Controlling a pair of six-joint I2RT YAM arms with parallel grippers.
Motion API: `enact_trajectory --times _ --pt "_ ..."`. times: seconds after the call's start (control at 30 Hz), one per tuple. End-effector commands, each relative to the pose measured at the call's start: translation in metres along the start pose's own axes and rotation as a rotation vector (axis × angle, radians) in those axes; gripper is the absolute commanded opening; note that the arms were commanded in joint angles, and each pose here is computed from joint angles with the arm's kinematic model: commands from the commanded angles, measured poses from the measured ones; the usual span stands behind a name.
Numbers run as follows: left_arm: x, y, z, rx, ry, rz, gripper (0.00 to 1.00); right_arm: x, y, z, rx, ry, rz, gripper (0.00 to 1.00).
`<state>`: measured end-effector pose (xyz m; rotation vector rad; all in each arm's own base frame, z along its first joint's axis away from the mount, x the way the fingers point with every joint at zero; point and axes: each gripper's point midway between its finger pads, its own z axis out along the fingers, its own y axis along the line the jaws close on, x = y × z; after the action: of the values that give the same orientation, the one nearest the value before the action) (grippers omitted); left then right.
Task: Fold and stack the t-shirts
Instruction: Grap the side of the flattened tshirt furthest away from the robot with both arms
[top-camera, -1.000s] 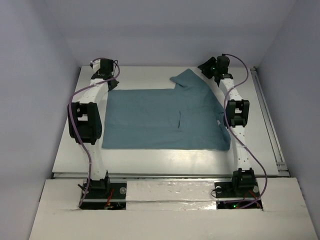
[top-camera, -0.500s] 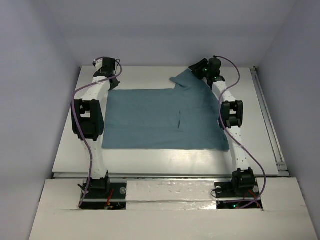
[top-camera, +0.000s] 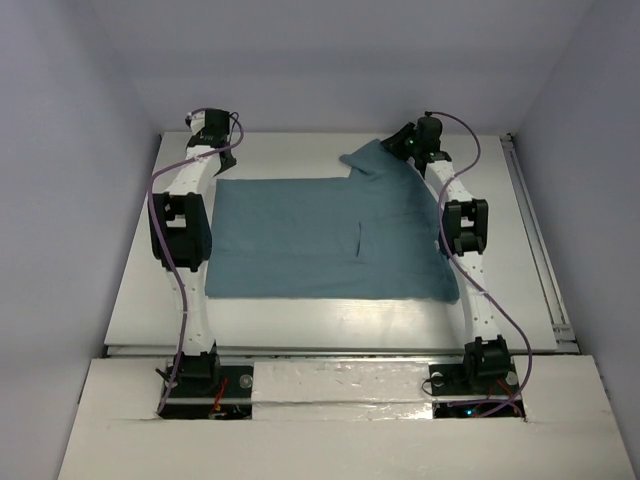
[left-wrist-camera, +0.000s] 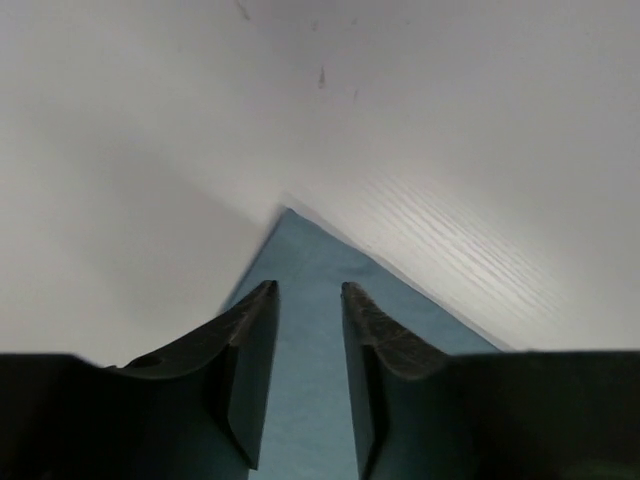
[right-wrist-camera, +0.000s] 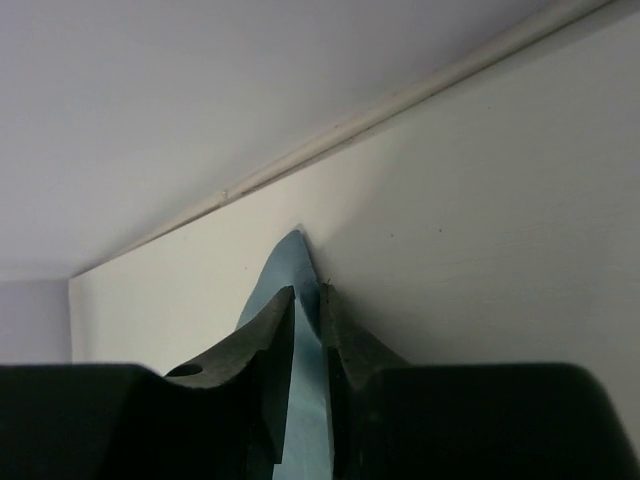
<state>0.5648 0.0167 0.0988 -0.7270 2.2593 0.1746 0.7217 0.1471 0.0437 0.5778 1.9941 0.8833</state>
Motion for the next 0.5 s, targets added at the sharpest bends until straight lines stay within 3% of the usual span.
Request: enact_trajectory --times 0.0,0.27,0.47 --pt "-0.020 0.011 -0.005 -0.046 -0.041 0.022 0.33 0.021 -0.022 -0.007 0.107 0.079 -0.034 0.21" --pt "-0.010 0.029 0.018 -0.098 -0.006 0.040 0.47 0.013 -0.007 -0.010 0.063 0.061 -0.042 0.01" --pt "-0.001 0.017 0.031 -0.043 0.030 0.065 0.48 -0.010 0.026 -0.023 -0.014 0.033 -0.032 0.00"
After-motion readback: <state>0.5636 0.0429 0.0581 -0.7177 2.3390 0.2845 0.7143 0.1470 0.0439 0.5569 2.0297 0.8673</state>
